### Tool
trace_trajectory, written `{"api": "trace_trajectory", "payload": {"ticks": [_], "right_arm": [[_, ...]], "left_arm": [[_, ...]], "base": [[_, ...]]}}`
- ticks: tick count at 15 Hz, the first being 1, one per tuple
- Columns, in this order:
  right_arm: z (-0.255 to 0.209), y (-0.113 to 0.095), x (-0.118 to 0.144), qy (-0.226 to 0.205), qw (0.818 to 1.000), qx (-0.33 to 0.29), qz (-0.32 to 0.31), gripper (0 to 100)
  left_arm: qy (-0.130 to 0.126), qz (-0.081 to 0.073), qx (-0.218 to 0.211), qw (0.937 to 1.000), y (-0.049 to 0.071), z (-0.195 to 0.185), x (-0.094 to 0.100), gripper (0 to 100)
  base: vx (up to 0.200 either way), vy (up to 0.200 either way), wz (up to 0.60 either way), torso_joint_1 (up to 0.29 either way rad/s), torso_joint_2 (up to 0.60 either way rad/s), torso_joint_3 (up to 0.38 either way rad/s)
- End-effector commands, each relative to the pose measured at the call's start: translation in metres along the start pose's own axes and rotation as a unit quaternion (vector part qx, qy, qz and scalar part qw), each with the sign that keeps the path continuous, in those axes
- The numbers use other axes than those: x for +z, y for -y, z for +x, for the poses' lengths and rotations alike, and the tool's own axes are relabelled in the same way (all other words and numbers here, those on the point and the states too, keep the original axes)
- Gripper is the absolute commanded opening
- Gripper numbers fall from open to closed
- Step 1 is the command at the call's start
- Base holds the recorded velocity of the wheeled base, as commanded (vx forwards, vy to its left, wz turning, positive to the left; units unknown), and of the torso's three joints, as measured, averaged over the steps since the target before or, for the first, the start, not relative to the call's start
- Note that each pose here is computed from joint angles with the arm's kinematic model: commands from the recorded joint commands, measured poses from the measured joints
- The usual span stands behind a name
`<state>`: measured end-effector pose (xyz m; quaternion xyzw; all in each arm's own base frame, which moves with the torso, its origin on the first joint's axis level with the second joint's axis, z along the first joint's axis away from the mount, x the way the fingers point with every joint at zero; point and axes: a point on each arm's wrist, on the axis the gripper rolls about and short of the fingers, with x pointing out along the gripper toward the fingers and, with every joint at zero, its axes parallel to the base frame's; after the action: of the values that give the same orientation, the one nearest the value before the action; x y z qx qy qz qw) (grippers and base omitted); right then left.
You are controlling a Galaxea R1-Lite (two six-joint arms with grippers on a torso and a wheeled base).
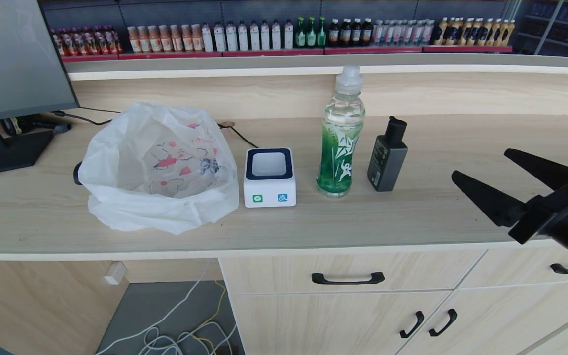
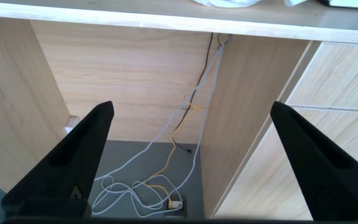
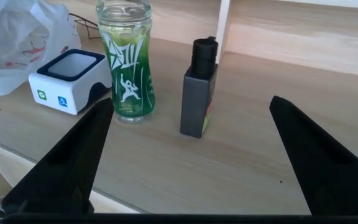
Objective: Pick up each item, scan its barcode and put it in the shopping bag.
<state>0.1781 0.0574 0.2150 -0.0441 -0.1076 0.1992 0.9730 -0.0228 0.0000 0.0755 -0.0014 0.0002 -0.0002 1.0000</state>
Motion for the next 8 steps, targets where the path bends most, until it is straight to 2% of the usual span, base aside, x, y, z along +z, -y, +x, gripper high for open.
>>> {"api": "trace_trajectory", "payload": {"ticks": [1, 8], "right_arm": [[0.018, -0.004, -0.010, -0.021, 1.000, 0.014, 0.004, 100], [0.036, -0.012, -0.012, -0.023, 0.999, 0.035, 0.003, 100]], "left_arm": [[0.000, 0.000, -0.001, 1.0000, 0.000, 0.000, 0.000, 100], [0.000, 0.000, -0.001, 1.0000, 0.000, 0.000, 0.000, 100]], "base": [[0.000, 0.000, 0.00, 0.000, 0.00, 0.000], [0.000, 0.000, 0.00, 0.000, 0.00, 0.000]]}}
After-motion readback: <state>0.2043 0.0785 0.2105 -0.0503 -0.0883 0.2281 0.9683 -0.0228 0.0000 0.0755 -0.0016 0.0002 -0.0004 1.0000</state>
